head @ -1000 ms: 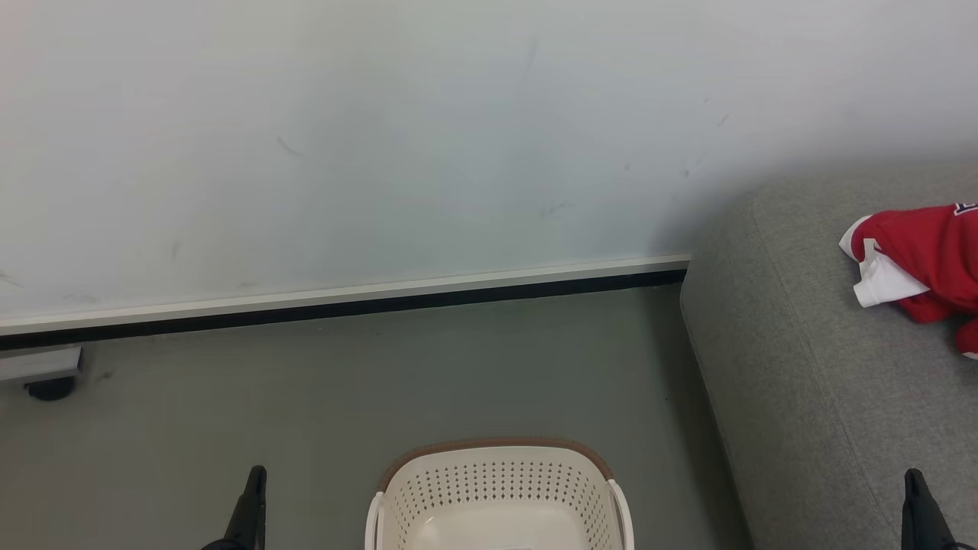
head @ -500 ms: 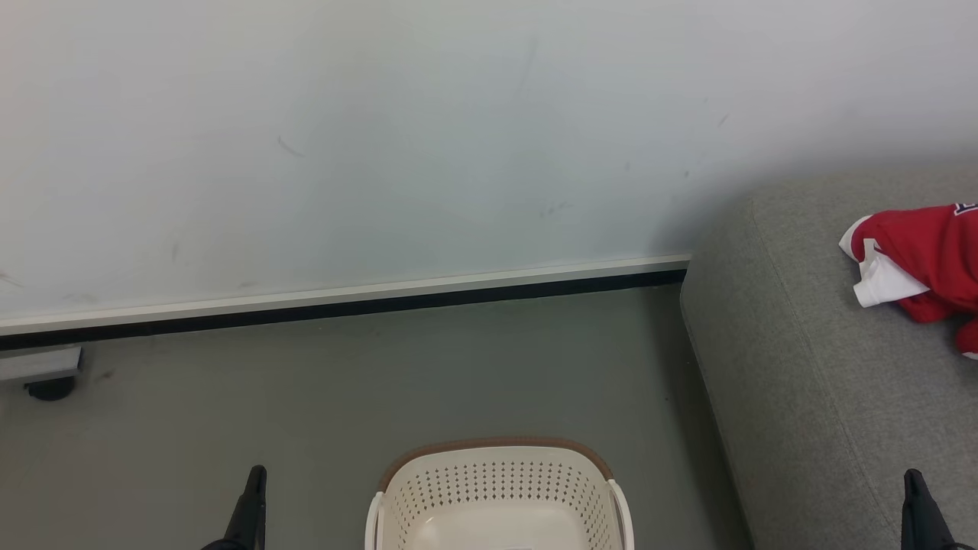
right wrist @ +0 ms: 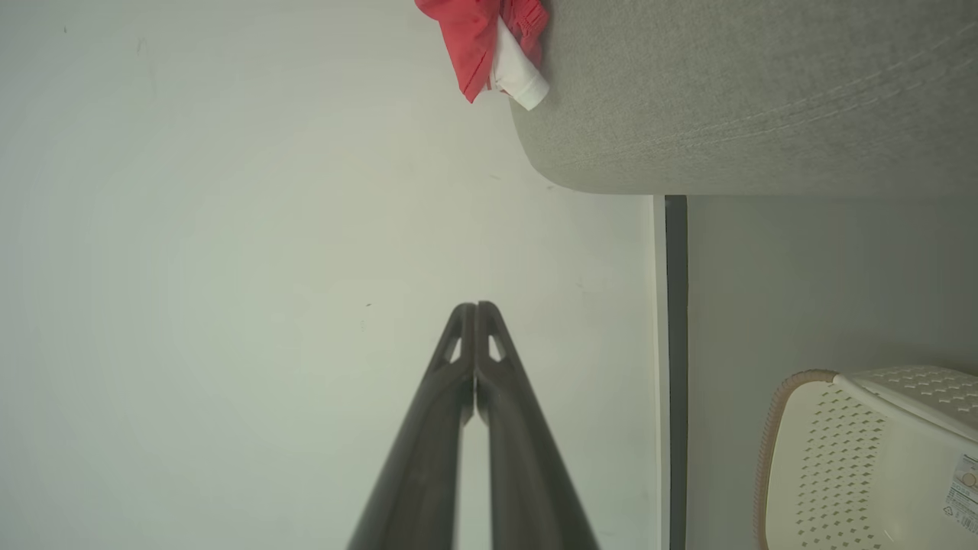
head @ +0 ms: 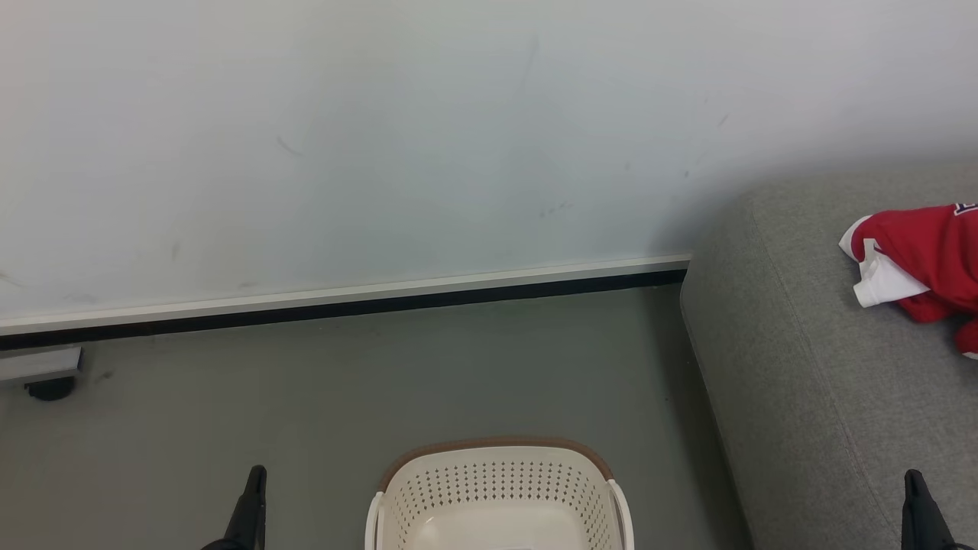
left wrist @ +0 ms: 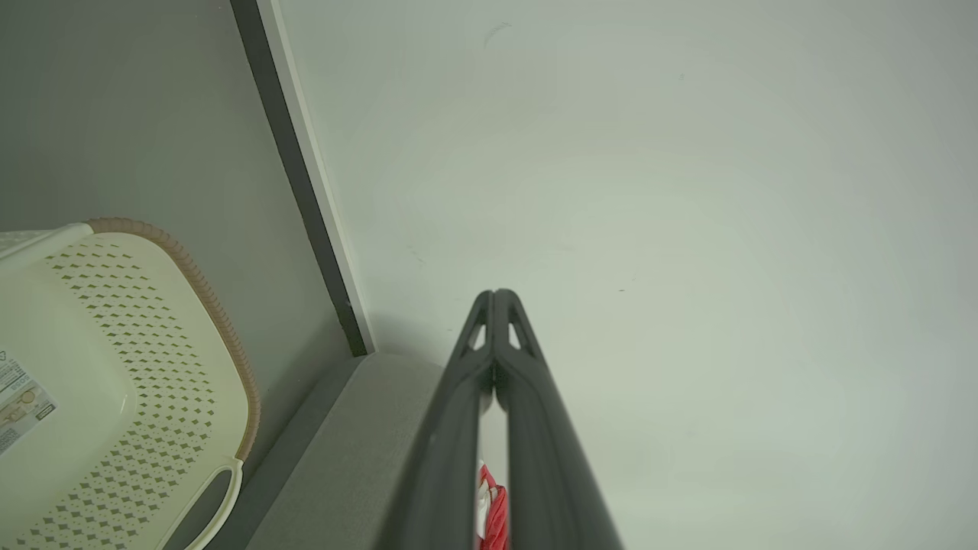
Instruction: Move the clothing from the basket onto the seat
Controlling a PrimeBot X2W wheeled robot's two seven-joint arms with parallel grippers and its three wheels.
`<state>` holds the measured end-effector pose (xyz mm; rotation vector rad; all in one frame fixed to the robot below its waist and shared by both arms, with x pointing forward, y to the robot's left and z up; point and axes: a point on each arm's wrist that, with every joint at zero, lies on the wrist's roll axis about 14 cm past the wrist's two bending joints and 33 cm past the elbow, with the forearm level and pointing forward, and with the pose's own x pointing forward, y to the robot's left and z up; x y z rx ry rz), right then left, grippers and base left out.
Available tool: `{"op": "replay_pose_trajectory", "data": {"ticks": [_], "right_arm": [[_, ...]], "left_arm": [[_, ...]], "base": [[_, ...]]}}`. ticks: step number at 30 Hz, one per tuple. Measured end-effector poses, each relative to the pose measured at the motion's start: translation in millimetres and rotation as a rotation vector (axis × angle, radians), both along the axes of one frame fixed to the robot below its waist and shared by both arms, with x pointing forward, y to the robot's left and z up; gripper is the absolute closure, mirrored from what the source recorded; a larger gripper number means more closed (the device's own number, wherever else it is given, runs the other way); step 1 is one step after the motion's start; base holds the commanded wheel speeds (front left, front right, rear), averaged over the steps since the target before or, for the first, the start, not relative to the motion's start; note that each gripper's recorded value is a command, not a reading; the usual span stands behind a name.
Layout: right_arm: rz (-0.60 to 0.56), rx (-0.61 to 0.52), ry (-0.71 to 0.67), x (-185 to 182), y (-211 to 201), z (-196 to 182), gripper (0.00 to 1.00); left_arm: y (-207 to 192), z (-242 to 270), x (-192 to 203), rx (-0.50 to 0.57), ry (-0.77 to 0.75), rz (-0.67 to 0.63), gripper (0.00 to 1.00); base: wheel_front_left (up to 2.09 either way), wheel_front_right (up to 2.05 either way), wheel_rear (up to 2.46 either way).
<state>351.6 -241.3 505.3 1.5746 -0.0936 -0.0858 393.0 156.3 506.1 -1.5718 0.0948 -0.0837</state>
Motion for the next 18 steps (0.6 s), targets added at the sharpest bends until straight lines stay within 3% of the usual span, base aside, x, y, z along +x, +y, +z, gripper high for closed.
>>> {"op": "replay_pose_trajectory", "data": {"ticks": [18], "right_arm": [[0.001, 0.001, 0.000, -0.1, 0.2, -0.2, 1.00]], "left_arm": [[0.0, 0.0, 0.0, 0.000, 0.000, 0.000, 1.00]], "base": [[0.00, 0.00, 0.00]]}}
